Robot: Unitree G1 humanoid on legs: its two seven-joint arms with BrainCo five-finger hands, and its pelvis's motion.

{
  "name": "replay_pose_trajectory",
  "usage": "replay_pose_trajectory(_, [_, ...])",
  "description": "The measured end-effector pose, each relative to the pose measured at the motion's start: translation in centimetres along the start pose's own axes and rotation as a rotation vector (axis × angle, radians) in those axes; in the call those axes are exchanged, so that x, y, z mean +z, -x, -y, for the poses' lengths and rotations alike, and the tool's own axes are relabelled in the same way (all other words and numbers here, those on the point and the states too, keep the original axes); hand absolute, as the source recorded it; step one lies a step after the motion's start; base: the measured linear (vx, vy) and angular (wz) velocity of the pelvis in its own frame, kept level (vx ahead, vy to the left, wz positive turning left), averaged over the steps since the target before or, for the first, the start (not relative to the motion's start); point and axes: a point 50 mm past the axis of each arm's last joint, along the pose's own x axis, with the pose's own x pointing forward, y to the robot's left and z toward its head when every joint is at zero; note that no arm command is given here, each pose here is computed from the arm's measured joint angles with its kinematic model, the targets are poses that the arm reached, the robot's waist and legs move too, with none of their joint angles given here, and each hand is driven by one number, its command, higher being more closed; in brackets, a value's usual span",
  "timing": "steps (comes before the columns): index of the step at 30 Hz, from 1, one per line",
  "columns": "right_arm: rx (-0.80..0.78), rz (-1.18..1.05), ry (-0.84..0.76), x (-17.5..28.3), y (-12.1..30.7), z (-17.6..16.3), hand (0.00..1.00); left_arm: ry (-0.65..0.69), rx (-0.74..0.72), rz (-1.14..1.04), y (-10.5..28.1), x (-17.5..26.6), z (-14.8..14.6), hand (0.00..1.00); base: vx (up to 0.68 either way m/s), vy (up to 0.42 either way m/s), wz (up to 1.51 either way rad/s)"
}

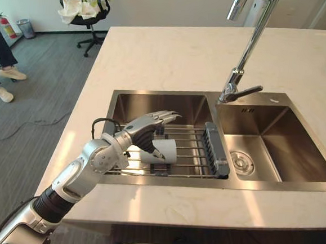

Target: Walk over to the sink, pick up the cup, carry it to the dishwasher, place the cup inside the dishwasher, then close the dishwasher door

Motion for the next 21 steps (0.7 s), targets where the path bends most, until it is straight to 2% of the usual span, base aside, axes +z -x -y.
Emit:
replay_pose_trajectory(5, [0.008,-0.004,0.059,0.7,0.0,-0.2,0.0,-0.013,-0.073,-0.097,0.0,-1.8,1.3,0.0,-0.04,0.005,-0.11])
replay_pose_trajectory(21, [0.029,-0.021,0.061,1.4,-0.1,-0.8,0.0,-0.073,-0.131,-0.142,-1.1,-1.9,1.4,0.0,0.0,0.006,-0.06])
